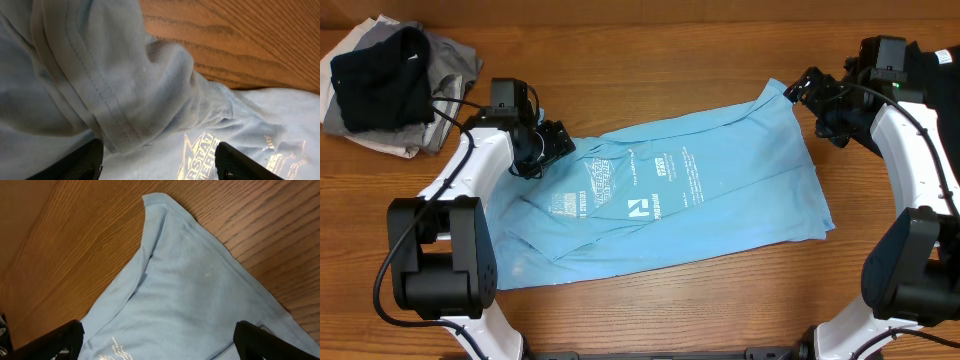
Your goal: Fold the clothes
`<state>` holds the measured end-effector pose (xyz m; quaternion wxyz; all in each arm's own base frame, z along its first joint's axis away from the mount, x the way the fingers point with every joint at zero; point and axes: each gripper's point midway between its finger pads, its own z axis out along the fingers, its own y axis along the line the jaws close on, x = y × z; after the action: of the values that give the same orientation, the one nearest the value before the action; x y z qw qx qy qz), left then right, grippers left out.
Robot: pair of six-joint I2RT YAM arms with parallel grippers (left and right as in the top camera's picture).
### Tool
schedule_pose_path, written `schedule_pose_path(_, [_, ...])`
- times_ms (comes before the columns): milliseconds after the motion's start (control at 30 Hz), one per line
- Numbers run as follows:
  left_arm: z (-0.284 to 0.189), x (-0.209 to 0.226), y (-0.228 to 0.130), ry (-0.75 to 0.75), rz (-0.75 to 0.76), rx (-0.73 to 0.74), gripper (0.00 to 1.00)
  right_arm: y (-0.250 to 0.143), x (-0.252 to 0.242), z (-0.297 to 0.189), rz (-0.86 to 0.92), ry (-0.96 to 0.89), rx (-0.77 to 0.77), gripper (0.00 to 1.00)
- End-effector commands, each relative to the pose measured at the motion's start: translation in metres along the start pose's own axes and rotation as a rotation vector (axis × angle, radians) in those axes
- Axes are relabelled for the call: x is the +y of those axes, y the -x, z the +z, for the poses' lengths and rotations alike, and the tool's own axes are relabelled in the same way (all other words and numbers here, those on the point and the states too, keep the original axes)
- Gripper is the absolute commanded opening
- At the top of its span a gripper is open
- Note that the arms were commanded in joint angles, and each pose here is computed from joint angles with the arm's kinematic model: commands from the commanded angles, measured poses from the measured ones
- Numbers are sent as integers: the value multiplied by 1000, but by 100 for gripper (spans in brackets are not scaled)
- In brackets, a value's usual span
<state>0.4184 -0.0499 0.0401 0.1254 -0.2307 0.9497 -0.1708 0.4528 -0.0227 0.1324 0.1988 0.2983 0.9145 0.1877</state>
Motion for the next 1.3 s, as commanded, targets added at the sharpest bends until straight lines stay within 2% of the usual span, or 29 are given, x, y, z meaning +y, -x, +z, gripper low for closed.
schedule_pose_path(0, [-2,4,10,24,-15,-32,74,10,7,-7,-17,15,-30,100])
schedule_pose_path(100, [-2,13,12,77,-19,-47,73,10,7,-7,-17,15,-30,100])
schedule_pose_path(233, [-2,11,16,69,-11,-63,72,10,7,-7,-17,15,-31,100])
schedule_pose_path(333, [-1,10,17,66,-8,-67,68,10,7,-7,-17,15,-31,100])
schedule_pose_path(467, [8,12,14,64,-28,-48,70,10,7,-7,-17,15,-31,100])
schedule_pose_path(833, [24,9,11,28,-33,-14,69,13,4,-7,-17,-4,-44,100])
schedule_pose_path(1033, [23,6,16,19,-29,-27,56,19,8,-8,-26,12,-70,94])
schedule_pose_path(1133, [23,6,16,20,-28,-27,45,25,12,-8,-34,25,-93,88])
schedule_pose_path(1267, [23,6,16,20,-29,-27,33,33,14,5,-41,41,-114,87])
